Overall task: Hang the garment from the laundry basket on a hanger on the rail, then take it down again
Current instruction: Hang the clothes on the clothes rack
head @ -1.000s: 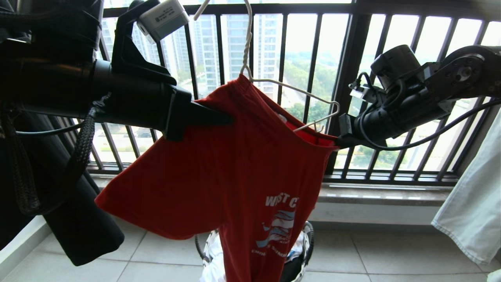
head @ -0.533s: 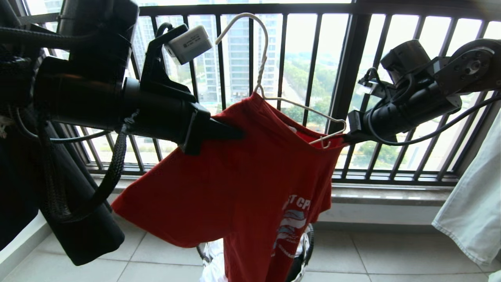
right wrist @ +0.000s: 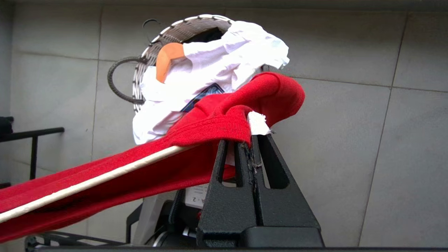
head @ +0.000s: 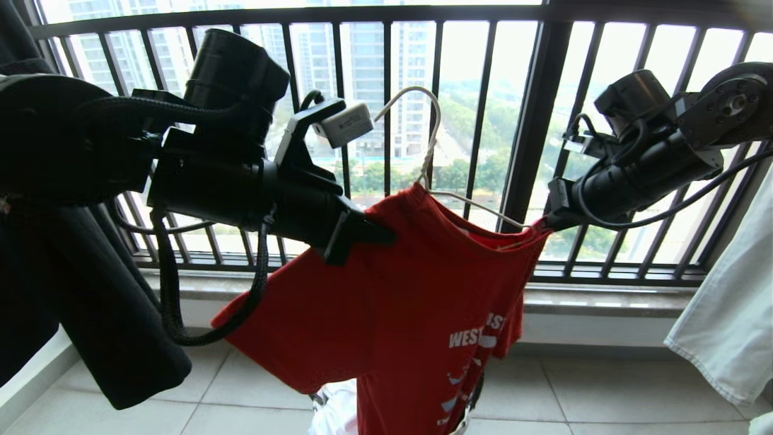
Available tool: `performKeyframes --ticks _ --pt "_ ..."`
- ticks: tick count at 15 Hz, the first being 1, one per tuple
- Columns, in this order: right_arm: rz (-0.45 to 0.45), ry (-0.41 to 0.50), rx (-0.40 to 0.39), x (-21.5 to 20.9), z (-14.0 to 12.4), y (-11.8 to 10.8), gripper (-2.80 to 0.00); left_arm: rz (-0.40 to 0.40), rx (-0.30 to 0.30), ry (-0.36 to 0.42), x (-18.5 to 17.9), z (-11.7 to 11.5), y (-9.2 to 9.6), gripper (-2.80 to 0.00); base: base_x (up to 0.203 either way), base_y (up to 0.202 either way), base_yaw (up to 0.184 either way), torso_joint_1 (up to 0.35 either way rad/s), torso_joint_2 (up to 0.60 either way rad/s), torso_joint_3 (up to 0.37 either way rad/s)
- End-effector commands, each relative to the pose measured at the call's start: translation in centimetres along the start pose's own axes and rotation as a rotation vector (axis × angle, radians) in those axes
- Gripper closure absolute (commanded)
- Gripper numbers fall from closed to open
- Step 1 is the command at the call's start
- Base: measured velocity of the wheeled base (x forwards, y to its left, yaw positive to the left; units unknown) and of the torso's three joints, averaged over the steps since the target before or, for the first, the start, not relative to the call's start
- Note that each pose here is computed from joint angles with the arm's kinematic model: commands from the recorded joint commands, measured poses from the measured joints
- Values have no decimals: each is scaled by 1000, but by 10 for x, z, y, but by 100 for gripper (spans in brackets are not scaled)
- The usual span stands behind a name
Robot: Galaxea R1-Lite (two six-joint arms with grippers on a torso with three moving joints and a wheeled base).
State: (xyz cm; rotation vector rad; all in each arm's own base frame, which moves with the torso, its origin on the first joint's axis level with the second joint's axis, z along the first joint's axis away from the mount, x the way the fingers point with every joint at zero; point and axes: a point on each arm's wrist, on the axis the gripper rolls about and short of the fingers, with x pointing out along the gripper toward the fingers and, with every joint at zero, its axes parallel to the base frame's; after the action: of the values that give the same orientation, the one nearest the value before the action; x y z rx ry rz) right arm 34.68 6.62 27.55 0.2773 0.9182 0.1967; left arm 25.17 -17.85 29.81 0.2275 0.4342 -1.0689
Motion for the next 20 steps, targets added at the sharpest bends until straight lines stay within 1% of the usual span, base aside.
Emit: performKeyframes --ticks 1,3,5,8,9,11,13,15,17,20 --pt "-8 29 9 2 -2 -2 0 -5 -5 39 16 -6 5 0 0 0 0 0 0 0" --pt "-26 25 9 2 -3 -2 0 -8 0 57 25 -9 6 0 0 0 0 0 0 0" --pt "-33 20 5 0 -3 -1 0 9 12 57 36 -10 6 0 0 0 0 0 0 0" --pt "-16 -2 -14 -11 -5 8 0 -4 15 74 48 -12 0 0 0 0 0 0 0 0" --pt "-18 -22 -22 -15 -5 12 0 -13 14 78 51 -13 -2 0 0 0 0 0 0 0" --pt "-30 -71 -53 -22 -7 25 0 -32 7 76 58 -13 -8 0 0 0 0 0 0 0" --pt "-23 -120 -95 -33 -11 41 0 -32 -5 36 70 -13 -12 0 0 0 0 0 0 0" --pt "-26 -150 -134 -39 -18 58 0 24 -5 39 78 -14 -16 0 0 0 0 0 0 0" --pt "-38 -167 -163 -44 -24 70 0 23 -6 45 81 -15 -17 0 0 0 0 0 0 0" --pt "-41 -200 -192 -58 -33 81 0 27 -11 39 90 -17 -14 0 0 0 0 0 0 0"
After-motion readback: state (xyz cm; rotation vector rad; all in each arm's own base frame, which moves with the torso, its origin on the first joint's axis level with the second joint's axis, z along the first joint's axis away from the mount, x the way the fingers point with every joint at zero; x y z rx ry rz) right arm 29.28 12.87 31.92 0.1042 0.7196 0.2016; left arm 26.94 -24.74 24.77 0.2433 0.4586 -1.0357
